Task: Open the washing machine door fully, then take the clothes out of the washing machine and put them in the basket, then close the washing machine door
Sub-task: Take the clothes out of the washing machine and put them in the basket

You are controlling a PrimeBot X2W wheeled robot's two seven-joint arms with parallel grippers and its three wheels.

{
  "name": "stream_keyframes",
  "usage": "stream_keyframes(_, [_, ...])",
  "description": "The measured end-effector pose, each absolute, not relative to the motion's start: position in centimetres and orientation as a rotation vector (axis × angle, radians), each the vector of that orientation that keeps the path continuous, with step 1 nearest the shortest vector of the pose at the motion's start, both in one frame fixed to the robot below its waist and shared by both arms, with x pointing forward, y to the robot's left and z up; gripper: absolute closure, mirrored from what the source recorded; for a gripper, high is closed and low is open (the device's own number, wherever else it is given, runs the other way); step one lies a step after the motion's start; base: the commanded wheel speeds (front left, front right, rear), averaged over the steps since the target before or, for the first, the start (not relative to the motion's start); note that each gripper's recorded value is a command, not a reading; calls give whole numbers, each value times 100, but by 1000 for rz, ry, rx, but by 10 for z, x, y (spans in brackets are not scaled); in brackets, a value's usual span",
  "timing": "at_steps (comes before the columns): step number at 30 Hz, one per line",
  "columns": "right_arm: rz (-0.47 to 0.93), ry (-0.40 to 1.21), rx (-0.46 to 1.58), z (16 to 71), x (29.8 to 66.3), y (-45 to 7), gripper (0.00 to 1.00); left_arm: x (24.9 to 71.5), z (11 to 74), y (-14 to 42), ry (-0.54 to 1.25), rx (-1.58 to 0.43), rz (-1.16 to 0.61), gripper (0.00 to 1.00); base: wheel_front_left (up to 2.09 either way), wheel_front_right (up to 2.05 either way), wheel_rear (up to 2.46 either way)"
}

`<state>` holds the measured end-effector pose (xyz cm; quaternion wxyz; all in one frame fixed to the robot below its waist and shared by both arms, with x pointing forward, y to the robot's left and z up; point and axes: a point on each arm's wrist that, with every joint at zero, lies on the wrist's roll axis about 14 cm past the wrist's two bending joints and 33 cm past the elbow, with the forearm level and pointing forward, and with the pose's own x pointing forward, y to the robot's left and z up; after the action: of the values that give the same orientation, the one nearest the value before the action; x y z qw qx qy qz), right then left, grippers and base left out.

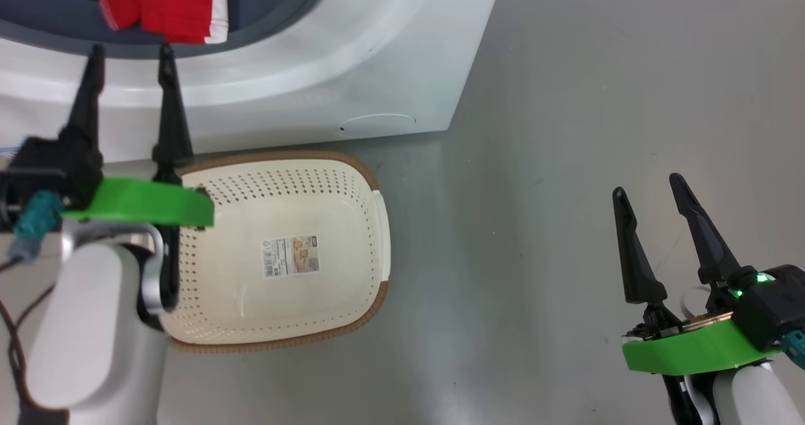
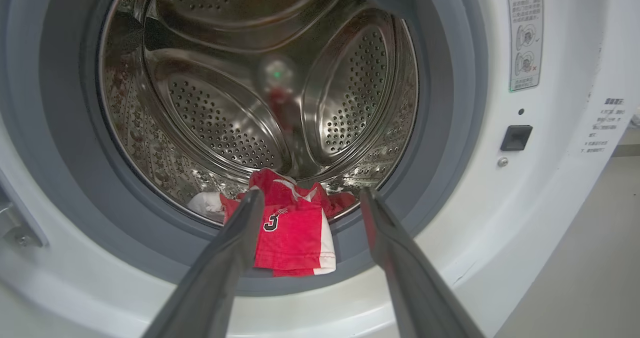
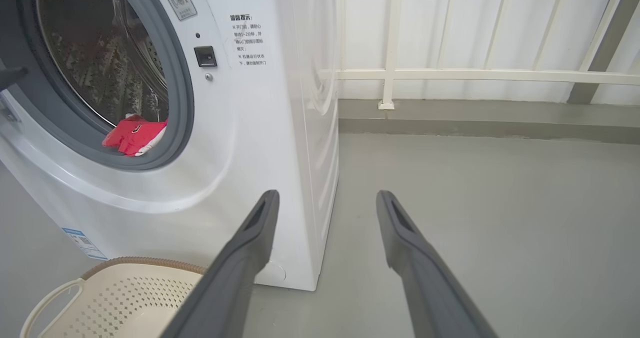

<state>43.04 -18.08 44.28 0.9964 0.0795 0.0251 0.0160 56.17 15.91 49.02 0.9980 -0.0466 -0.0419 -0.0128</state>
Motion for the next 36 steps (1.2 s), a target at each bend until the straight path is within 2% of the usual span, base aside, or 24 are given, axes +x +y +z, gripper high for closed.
stream_keyframes(23, [44,129,142,405,447,-178,0,658,450,159,58,-129,-32,0,0,0,0])
stream_keyframes(36, [29,163,127,395,443,-184,0,685,411,138,258,-178,-63,0,0,0,0])
